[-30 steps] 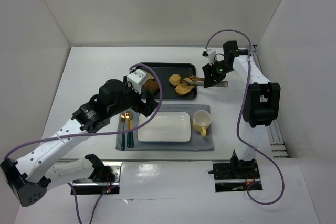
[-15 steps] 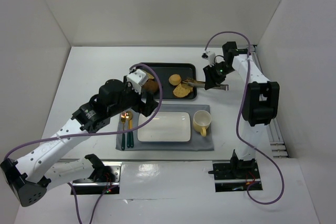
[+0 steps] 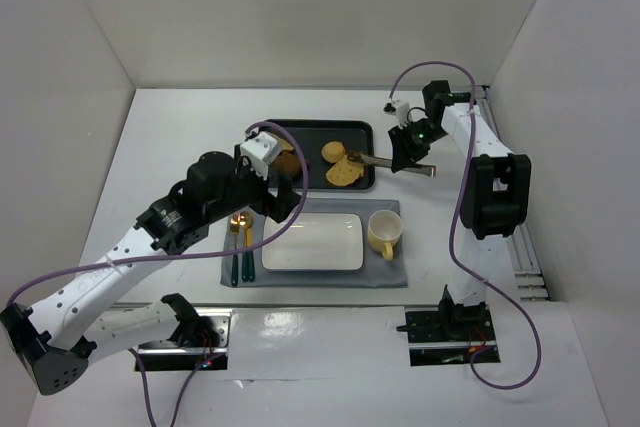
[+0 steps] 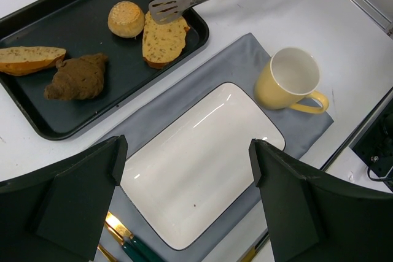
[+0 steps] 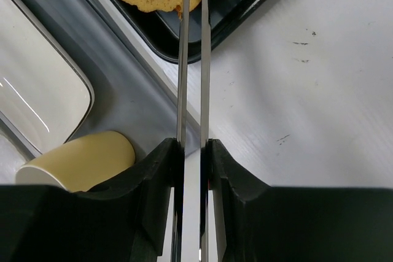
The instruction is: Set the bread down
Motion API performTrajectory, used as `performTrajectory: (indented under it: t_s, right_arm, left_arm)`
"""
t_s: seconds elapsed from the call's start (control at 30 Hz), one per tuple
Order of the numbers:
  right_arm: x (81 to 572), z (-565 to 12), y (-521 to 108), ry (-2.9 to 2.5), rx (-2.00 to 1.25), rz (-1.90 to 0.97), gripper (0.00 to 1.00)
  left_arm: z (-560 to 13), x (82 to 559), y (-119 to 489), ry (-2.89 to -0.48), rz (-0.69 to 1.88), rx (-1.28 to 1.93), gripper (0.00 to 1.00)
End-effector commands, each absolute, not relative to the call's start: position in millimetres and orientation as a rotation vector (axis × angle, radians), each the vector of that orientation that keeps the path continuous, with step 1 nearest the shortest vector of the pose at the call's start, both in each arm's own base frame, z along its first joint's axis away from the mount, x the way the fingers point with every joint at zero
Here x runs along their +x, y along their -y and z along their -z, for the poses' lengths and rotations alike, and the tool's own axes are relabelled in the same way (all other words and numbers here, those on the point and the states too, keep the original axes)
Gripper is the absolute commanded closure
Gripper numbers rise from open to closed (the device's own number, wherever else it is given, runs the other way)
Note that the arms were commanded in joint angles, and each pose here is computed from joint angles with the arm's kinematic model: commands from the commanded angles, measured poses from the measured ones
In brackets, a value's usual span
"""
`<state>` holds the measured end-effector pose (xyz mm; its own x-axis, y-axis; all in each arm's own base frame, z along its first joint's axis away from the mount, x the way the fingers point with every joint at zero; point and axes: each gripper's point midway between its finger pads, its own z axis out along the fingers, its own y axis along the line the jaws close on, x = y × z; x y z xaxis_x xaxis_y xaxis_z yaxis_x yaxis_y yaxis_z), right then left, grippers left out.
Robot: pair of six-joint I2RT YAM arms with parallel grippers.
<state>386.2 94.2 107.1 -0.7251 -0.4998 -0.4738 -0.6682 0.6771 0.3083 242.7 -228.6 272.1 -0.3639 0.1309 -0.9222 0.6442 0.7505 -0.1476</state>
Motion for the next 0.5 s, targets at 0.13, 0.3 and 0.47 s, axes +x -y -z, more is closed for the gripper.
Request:
performTrajectory:
  t_s: [0.13, 0.3, 0.47]
  right_arm:
    - [384, -121, -104, -2.507, -0.958, -0.72, 0.72]
    - [383, -125, -107, -2.488, -0.958, -0.738, 0.82]
    - [386, -134, -103, -2.457, -0.937, -0.741, 0.94]
  left_arm:
    - [-288, 247, 228, -1.828, 0.61, 0.564, 0.0]
    - [-288, 247, 228, -1.828, 0.61, 0.564, 0.0]
    - [-288, 247, 228, -1.828, 0.61, 0.564, 0.0]
